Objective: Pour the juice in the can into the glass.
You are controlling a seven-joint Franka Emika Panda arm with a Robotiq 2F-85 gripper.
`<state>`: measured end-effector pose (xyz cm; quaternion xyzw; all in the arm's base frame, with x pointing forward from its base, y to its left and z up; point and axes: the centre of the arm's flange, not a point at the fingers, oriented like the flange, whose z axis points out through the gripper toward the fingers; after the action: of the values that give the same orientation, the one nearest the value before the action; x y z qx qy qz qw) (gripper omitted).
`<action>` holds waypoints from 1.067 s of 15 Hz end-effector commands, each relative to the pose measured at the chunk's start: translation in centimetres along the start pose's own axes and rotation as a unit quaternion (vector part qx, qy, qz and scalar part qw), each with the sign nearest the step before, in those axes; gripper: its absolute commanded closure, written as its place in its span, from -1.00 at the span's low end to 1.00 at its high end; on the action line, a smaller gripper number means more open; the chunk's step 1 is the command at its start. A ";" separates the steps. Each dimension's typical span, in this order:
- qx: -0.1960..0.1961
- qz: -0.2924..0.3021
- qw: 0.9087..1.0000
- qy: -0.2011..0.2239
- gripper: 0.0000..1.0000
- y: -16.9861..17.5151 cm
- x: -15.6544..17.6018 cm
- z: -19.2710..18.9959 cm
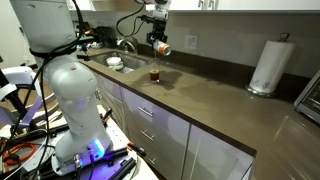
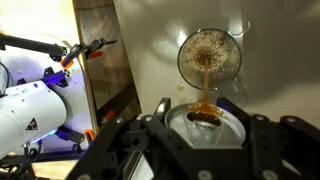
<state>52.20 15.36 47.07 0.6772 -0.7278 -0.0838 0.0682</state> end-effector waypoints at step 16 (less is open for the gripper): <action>-0.011 -0.001 1.000 0.020 0.47 -0.6 -1.7 -1.0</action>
<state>52.40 16.44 47.38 0.6841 -0.7201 -0.0885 0.0756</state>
